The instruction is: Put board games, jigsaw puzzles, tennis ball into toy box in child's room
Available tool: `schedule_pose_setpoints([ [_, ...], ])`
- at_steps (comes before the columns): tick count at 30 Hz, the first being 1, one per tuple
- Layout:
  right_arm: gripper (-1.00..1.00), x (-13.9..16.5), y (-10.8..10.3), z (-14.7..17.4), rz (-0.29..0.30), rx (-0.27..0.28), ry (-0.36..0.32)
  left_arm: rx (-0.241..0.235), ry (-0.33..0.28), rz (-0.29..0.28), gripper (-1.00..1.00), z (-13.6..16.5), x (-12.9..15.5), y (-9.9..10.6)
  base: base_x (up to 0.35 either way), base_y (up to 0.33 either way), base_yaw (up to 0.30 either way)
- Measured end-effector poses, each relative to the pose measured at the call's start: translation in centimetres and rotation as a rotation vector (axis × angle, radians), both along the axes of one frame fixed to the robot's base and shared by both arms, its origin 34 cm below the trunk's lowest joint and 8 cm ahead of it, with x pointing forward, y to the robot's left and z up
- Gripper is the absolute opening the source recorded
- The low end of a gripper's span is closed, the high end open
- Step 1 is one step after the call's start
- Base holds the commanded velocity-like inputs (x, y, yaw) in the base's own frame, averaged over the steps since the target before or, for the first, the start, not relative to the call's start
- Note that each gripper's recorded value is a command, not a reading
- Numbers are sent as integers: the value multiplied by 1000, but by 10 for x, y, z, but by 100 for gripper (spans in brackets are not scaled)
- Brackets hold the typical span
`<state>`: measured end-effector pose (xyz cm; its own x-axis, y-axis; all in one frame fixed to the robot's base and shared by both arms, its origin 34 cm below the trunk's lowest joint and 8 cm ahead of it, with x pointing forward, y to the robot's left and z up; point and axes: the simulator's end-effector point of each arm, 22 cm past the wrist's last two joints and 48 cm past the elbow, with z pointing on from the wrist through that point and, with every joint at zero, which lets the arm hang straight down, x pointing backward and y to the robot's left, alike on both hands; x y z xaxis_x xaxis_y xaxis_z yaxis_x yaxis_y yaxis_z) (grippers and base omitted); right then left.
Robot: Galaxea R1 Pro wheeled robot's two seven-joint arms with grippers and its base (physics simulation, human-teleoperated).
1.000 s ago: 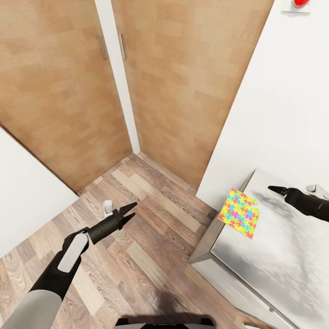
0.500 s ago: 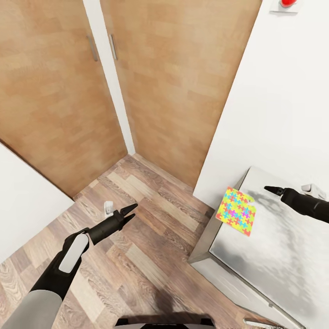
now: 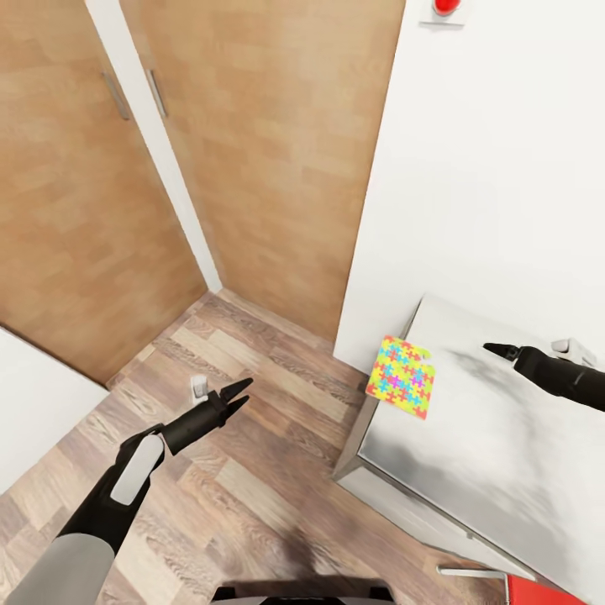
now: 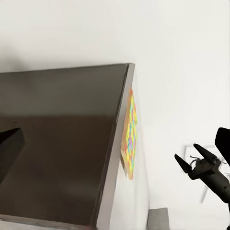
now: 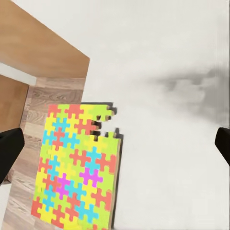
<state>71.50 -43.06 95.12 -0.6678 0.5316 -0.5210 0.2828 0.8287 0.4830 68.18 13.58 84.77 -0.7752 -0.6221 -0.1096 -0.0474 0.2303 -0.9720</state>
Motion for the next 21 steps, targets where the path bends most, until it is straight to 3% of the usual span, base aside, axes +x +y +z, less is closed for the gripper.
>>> schedule_pose_setpoints([
  [12,100,1,1,5,2,-1,-9,-7,-18,-1,100,-7,-2,1,0,1,-271],
  [21,100,1,2,10,6,-3,-19,-16,-34,39,100,-20,1,11,0,0,-274],
])
